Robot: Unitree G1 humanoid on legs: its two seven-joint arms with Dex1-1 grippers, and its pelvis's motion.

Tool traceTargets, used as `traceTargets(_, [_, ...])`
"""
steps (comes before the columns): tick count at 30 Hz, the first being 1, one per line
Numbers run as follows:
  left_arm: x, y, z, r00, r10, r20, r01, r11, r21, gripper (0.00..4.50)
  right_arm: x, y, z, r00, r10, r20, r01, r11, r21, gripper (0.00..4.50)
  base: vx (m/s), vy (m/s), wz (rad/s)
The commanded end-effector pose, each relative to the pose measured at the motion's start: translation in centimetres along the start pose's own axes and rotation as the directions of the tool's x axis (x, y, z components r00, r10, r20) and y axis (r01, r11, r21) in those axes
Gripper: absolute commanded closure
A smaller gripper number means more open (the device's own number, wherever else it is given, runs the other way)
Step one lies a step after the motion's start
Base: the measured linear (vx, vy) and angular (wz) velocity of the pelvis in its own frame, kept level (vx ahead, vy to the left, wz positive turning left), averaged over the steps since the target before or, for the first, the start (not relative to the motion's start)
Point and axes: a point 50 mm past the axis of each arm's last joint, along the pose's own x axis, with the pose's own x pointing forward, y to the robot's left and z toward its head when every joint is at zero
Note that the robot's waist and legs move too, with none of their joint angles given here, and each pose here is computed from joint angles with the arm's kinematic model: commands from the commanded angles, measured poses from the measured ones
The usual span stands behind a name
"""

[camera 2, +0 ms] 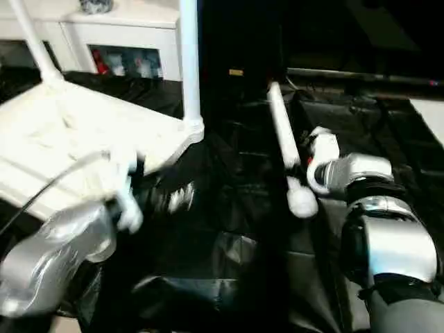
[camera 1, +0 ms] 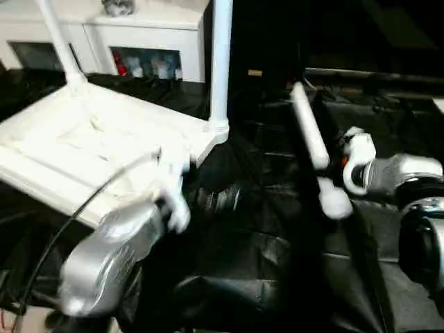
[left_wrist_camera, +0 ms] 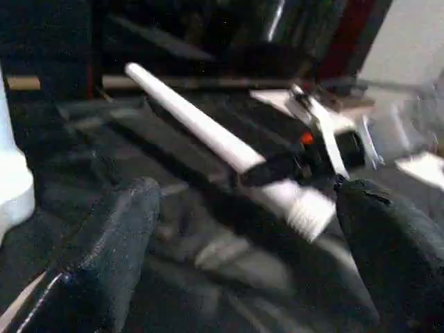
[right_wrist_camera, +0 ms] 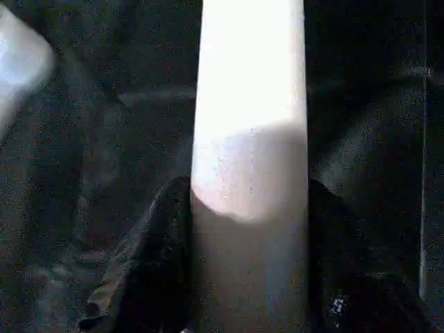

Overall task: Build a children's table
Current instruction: Pick table leg

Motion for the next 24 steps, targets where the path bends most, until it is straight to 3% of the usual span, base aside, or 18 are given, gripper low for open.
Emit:
traceTargets(1, [0.5, 0.9, 0.4, 0.998, 0.063, 0.019, -0.062, 0.998, -0.030, 0.00, -0.3, 1.3, 1.2, 0.981, 0.141, 0.132, -0.147, 0.988, 0.036, 2.66, 0.000, 0.000, 0.00])
traceTargets(4, [2.6, 1.1, 1.5, 0.996, 0.071, 0.061, -0.060, 0.983, -0.175, 0.00, -2.4, 2.7, 1.4, 0.846, 0.394, 0.360, -0.435, 0.900, 0.035, 2.66, 0.000, 0.000, 0.00])
traceTargets(6, [3.6, 0.8, 2.3, 0.994, 0.037, 0.103, -0.011, 0.971, -0.237, 0.00, -3.6, 3.4, 0.9, 0.771, 0.487, 0.411, -0.532, 0.847, -0.006, 2.66, 0.000, 0.000, 0.00])
traceTargets(7, [3.6, 0.8, 2.3, 0.994, 0.037, 0.103, -0.011, 0.971, -0.237, 0.00, -3.6, 3.4, 0.9, 0.771, 0.487, 0.411, -0.532, 0.847, -0.006, 2.66, 0.000, 0.000, 0.00])
traceTargets(8, [4.5, -0.1, 3.1, 0.988, -0.049, 0.150, 0.093, 0.948, -0.305, 0.00, -4.8, 4.3, 0.0, 0.687, 0.586, 0.431, -0.621, 0.780, -0.070, 2.66, 0.000, 0.000, 0.00])
traceTargets(9, [4.8, -0.6, 3.4, 0.980, -0.096, 0.172, 0.150, 0.931, -0.332, 0.00, -5.3, 4.8, -0.3, 0.650, 0.626, 0.431, -0.655, 0.749, -0.099, 2.66, 0.000, 0.000, 0.00])
traceTargets(14, [5.9, -2.1, 4.8, 0.944, -0.241, 0.225, 0.316, 0.855, -0.411, 0.00, -6.9, 7.8, -1.6, 0.539, 0.762, 0.359, -0.753, 0.627, -0.200, 2.66, 0.000, 0.000, 0.00])
traceTargets(19, [6.2, -2.8, 5.3, 0.923, -0.293, 0.250, 0.376, 0.825, -0.421, 0.00, -7.2, 9.0, -2.1, 0.510, 0.802, 0.311, -0.782, 0.583, -0.221, 2.66, 0.000, 0.000, 0.00])
traceTargets(24, [6.5, -3.1, 5.4, 0.922, -0.305, 0.240, 0.384, 0.810, -0.444, 0.00, -7.0, 10.4, -3.5, 0.504, 0.839, 0.203, -0.804, 0.542, -0.246, 2.66, 0.000, 0.000, 0.00])
